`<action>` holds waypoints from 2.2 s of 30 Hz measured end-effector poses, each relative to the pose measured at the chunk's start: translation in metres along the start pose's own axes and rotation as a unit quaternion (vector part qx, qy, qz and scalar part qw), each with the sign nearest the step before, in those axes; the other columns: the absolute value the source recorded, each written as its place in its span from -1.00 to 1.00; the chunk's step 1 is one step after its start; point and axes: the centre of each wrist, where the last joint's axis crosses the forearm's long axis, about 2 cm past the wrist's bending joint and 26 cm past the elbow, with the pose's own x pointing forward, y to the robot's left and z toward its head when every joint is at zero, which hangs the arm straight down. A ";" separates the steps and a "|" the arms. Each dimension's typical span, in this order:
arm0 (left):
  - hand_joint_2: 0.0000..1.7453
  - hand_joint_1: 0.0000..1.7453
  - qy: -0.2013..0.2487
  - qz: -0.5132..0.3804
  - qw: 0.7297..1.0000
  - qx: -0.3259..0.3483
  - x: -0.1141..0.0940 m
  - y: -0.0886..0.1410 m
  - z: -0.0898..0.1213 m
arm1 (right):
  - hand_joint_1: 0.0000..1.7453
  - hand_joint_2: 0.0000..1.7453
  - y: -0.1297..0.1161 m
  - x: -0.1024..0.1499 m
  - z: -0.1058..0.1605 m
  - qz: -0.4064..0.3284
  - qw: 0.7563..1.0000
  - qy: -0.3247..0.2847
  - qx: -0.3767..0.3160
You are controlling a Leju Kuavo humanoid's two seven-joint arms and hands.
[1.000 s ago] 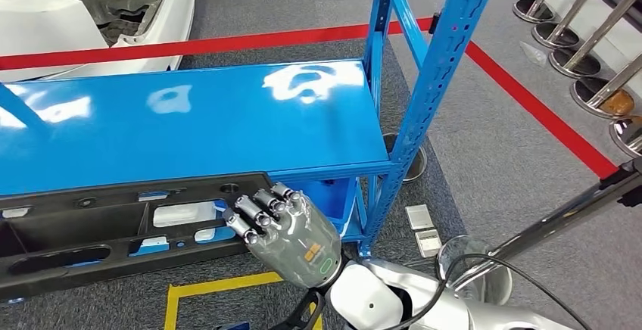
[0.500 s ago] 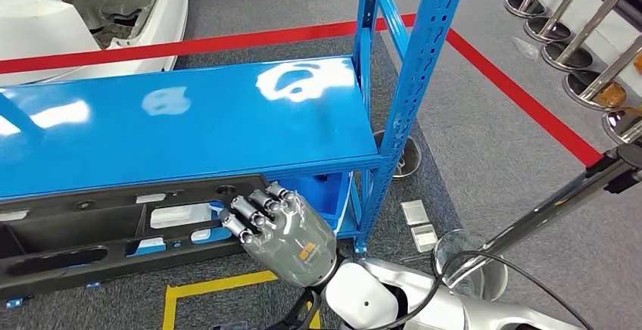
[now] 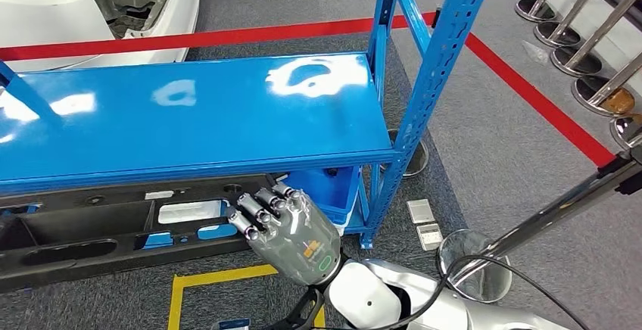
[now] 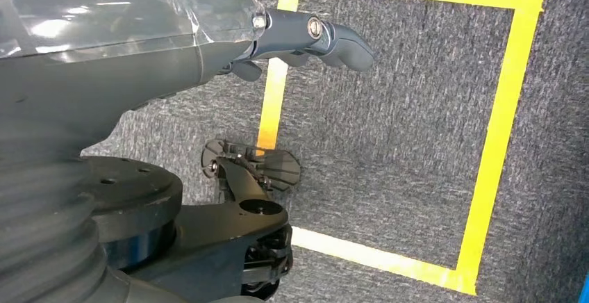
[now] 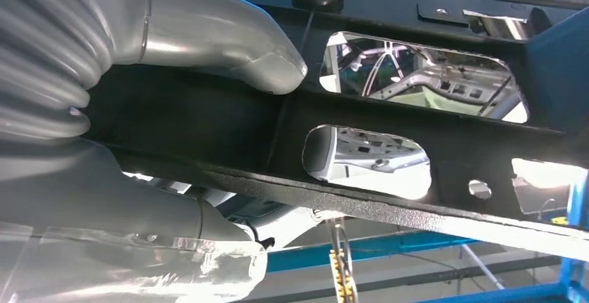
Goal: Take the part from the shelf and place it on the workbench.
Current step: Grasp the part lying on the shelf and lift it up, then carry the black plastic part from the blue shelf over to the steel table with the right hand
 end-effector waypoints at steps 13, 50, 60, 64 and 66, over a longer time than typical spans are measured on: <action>1.00 -1.00 0.001 0.000 1.000 0.000 -0.001 0.000 0.001 | 1.00 1.00 0.002 0.001 0.000 -0.003 1.000 0.005 0.003; 1.00 -1.00 0.001 0.000 1.000 0.000 -0.001 0.000 0.001 | 1.00 1.00 0.003 0.003 0.000 -0.008 1.000 0.011 0.002; 1.00 -1.00 0.001 0.000 1.000 0.000 0.000 0.000 0.000 | 1.00 1.00 0.003 0.003 0.001 -0.007 1.000 0.013 0.002; 1.00 -1.00 0.000 0.000 1.000 0.000 0.000 0.000 0.000 | 1.00 1.00 0.003 0.002 0.000 -0.012 1.000 0.014 0.002; 1.00 -1.00 0.000 0.000 1.000 0.000 0.001 0.000 0.000 | 1.00 1.00 0.003 0.002 0.000 -0.019 1.000 0.017 0.002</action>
